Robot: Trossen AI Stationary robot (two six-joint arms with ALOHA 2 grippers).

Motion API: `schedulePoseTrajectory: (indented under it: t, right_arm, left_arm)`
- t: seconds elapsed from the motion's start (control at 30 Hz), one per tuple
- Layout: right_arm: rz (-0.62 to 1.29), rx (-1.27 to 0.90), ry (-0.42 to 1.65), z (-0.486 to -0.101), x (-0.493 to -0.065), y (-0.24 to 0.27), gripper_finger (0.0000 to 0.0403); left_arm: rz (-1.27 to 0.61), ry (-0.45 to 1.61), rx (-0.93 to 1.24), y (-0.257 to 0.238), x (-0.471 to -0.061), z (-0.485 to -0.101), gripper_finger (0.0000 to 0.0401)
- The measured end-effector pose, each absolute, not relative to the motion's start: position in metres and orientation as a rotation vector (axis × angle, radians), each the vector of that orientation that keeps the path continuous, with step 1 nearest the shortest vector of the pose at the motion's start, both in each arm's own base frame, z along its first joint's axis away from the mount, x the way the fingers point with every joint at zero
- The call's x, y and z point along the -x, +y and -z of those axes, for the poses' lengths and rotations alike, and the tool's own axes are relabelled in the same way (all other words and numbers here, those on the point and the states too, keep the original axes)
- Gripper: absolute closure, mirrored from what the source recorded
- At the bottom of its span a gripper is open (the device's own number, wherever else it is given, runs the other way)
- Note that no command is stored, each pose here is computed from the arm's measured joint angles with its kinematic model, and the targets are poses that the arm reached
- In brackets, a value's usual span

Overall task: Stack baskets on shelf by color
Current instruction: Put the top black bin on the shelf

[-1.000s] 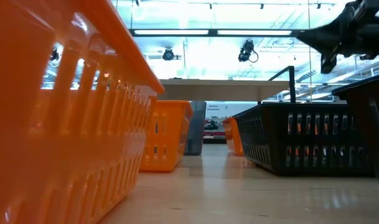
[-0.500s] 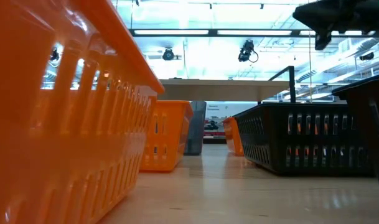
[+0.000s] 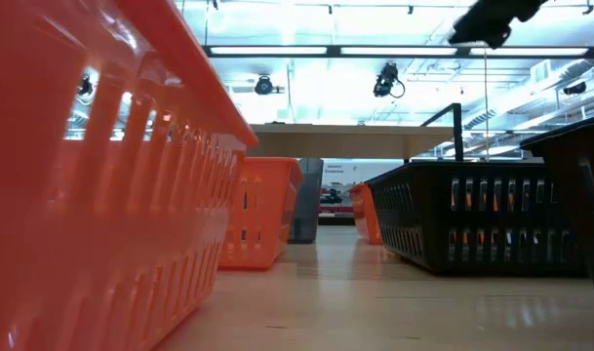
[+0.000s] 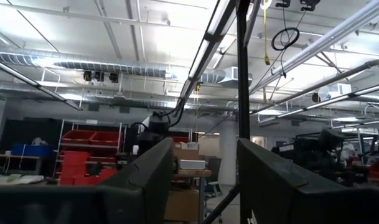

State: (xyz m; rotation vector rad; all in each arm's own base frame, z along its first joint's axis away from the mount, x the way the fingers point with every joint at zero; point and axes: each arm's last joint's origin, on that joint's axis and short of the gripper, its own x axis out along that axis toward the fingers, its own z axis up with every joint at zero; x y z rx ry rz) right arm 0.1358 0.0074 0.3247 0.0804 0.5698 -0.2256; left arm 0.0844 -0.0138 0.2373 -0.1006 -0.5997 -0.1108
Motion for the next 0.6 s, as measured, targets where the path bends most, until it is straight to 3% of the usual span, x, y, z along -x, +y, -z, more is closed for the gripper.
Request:
schedulePoseTrajectory:
  t: [0.37, 0.6]
  right_arm:
    - [0.182, -0.31, 1.082, -0.303, -0.137, 0.02, 0.0247]
    - [0.254, -0.349, 1.255, -0.293, -0.131, 0.026, 0.0247]
  left_arm:
    - [0.12, -0.588, 0.126, -0.014, -0.085, -0.236, 0.0219]
    - [0.12, -0.572, 0.126, -0.014, -0.086, -0.235, 0.0225]
